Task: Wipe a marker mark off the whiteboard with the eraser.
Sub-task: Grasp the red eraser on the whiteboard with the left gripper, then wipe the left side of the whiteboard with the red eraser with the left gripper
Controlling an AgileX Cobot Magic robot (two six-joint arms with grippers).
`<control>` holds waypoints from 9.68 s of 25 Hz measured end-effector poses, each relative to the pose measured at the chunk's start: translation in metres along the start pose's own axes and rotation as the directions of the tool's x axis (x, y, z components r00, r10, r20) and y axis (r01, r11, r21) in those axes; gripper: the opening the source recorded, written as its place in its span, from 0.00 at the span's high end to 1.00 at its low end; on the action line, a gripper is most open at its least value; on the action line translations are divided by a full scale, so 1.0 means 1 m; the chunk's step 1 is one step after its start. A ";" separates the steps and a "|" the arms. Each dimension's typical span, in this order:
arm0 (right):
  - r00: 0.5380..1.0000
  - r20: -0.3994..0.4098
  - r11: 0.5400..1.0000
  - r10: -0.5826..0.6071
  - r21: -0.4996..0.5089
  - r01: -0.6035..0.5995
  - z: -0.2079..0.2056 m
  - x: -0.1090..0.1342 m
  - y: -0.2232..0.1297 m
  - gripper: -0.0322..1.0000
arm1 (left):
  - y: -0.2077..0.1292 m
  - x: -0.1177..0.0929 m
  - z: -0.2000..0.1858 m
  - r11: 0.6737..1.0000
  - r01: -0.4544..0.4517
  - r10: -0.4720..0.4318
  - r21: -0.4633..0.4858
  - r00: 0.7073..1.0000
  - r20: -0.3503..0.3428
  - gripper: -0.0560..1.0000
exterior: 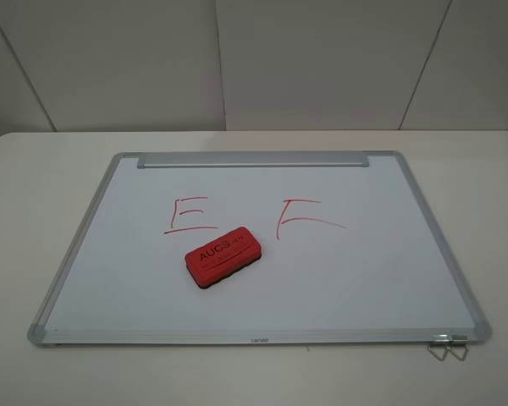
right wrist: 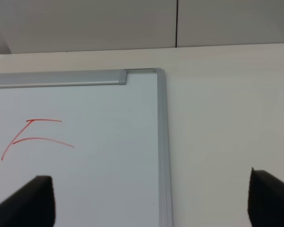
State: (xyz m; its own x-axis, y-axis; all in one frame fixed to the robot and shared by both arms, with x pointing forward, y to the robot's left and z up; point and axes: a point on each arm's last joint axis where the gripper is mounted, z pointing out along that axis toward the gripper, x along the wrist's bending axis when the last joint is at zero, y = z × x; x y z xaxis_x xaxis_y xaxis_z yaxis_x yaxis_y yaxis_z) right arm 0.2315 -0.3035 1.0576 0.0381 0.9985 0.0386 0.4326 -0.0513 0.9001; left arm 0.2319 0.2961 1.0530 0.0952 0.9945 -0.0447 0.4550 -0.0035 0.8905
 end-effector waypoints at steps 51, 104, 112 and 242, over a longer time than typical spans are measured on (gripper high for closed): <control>1.000 0.000 1.000 0.000 0.000 0.000 0.000 0.000 0.000 0.27 | 0.001 -0.005 0.001 1.000 0.005 -0.006 0.011 0.995 0.096 0.21; 1.000 0.000 1.000 0.000 -0.001 0.000 0.000 0.000 0.000 0.27 | 0.019 -0.228 0.360 0.312 -0.823 0.391 0.474 0.566 0.726 0.21; 1.000 0.000 1.000 0.000 -0.001 0.000 0.000 0.000 0.000 0.27 | 0.012 -0.229 0.362 0.288 -0.829 0.404 0.479 0.559 0.724 0.21; 1.000 0.000 1.000 0.000 -0.001 0.000 0.000 0.000 0.000 0.27 | 0.025 -0.082 0.418 0.558 -0.034 -0.017 0.829 0.998 0.053 0.40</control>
State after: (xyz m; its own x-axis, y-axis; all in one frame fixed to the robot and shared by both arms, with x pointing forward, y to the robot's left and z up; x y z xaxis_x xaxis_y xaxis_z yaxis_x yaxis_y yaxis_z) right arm 0.2316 -0.3035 1.0577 0.0381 0.9985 0.0387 0.4318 -0.0513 0.9005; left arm 0.6049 0.1705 0.8895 0.1338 0.9875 -0.0838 0.9847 -0.1230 0.1233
